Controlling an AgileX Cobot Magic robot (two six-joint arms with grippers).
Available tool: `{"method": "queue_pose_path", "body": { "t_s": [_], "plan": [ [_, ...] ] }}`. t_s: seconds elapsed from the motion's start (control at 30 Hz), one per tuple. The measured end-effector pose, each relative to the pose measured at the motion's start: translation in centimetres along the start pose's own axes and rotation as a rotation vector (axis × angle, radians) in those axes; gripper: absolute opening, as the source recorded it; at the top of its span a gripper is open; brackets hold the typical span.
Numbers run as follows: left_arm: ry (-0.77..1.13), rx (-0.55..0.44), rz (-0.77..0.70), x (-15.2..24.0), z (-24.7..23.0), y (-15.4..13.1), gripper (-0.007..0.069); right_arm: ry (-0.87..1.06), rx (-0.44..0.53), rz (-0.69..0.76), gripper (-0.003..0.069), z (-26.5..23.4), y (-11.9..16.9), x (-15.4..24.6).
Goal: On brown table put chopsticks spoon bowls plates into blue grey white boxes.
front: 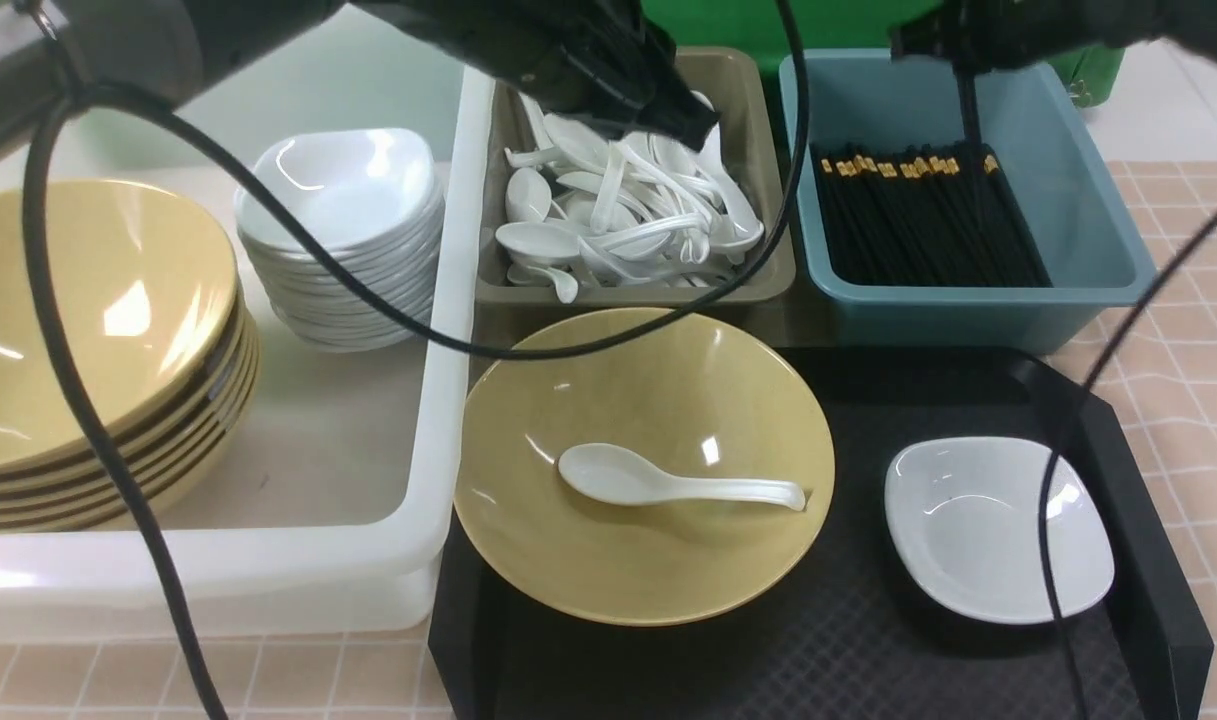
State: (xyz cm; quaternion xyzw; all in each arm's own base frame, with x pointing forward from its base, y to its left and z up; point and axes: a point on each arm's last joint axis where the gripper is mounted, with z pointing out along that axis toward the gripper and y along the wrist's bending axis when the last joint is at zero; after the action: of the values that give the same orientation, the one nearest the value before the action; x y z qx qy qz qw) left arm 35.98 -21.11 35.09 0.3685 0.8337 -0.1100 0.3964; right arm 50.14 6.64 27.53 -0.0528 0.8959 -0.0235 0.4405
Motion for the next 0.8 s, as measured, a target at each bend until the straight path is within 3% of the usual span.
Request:
{"method": "queue_pose_path", "body": {
  "t_s": [0.17,0.23,0.4,0.47,0.63,0.8],
  "plan": [
    [0.065,0.006,0.018,0.6,-0.2,0.0,0.0003,0.134,0.028,0.006,0.0291,0.6,-0.1,0.4],
    [0.086,0.000,0.009,0.7,-1.5,0.3,0.0003,0.194,0.041,-0.033,0.0395,-0.9,-0.2,-0.6],
    [0.108,-0.012,-0.031,1.2,-4.8,1.3,0.0003,0.307,0.017,-0.188,0.0480,-5.3,0.6,-2.7],
    [0.118,-0.020,-0.058,2.1,-6.6,1.8,0.0003,0.305,-0.055,-0.252,0.0490,-7.5,1.7,-3.6],
    [0.176,-0.054,-0.135,6.5,-10.6,2.2,0.0005,0.250,-0.372,-0.346,0.0489,-13.0,6.2,-4.0],
    [0.174,-0.090,-0.220,11.6,-13.3,1.3,0.0005,0.283,-0.586,-0.611,0.0478,-16.7,11.5,-0.4]
  ]
}}
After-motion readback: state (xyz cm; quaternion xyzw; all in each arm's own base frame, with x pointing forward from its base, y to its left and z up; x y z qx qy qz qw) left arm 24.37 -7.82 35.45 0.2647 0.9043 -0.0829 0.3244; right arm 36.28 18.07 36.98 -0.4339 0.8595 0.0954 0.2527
